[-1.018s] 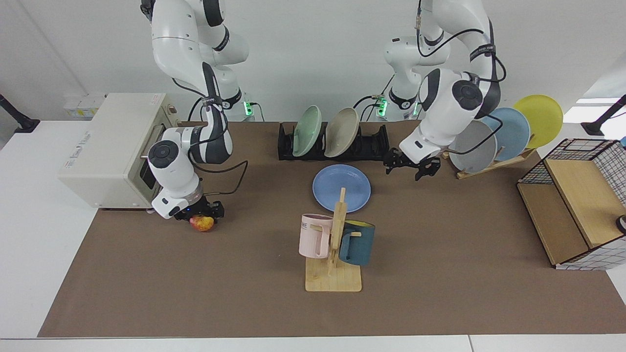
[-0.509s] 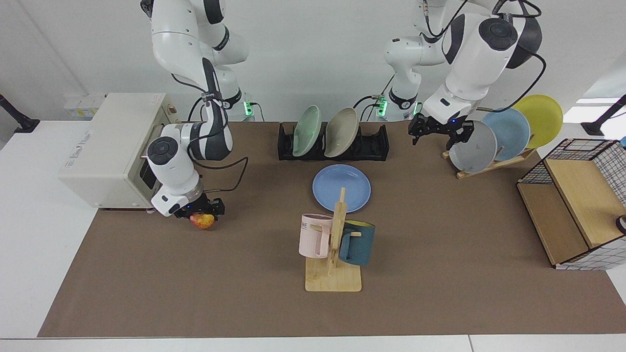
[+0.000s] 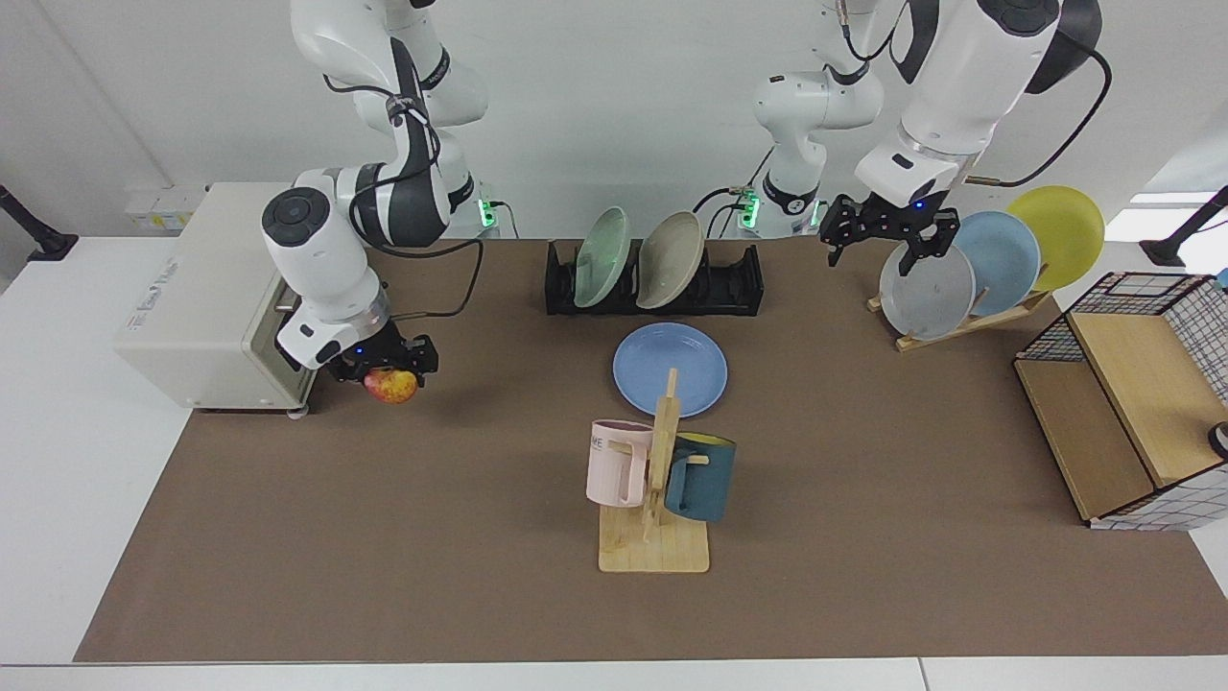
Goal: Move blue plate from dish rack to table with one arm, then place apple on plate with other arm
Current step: 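Retract the left gripper while the right gripper lifts the apple, then carry the apple with the right gripper over the blue plate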
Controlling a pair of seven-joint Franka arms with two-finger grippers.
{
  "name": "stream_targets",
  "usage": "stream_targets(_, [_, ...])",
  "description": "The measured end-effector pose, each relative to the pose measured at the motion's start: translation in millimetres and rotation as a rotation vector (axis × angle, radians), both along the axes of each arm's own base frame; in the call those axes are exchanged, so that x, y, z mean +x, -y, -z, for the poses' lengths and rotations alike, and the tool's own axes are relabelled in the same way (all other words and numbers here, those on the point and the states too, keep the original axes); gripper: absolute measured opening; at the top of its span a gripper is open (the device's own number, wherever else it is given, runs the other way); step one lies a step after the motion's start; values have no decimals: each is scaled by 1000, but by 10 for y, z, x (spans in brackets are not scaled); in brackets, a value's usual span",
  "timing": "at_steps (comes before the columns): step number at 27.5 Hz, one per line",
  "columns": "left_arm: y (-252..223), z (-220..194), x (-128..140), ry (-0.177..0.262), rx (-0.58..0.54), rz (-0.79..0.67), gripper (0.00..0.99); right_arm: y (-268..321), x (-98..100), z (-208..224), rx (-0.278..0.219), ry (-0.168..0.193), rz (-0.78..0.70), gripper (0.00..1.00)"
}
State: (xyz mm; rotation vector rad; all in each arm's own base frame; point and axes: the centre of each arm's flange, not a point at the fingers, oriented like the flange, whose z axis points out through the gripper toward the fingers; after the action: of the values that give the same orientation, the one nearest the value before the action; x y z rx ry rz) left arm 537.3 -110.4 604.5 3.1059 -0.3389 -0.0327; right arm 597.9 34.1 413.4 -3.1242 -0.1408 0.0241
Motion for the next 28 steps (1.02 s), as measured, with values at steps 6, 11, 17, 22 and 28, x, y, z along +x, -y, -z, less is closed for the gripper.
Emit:
stream_targets(6, [-12,-110,-38,-16,9,0,991,-146,-41,-208,2,-2,2,775])
stream_targets(11, [-33,-157,-55,-18,43,3,991,-488,-78,-209,1,-3,24,775])
stream_targets(17, [-50,-154,-55,-21,44,-2,991,-947,-161,-209,0,-4,53,775])
stream_targets(22, [-69,-154,-51,-21,44,-7,991,-1323,-251,-223,-1,-3,89,775])
stream_targets(28, [-86,-154,-48,-21,44,-10,991,-1845,-383,-291,-10,15,125,775])
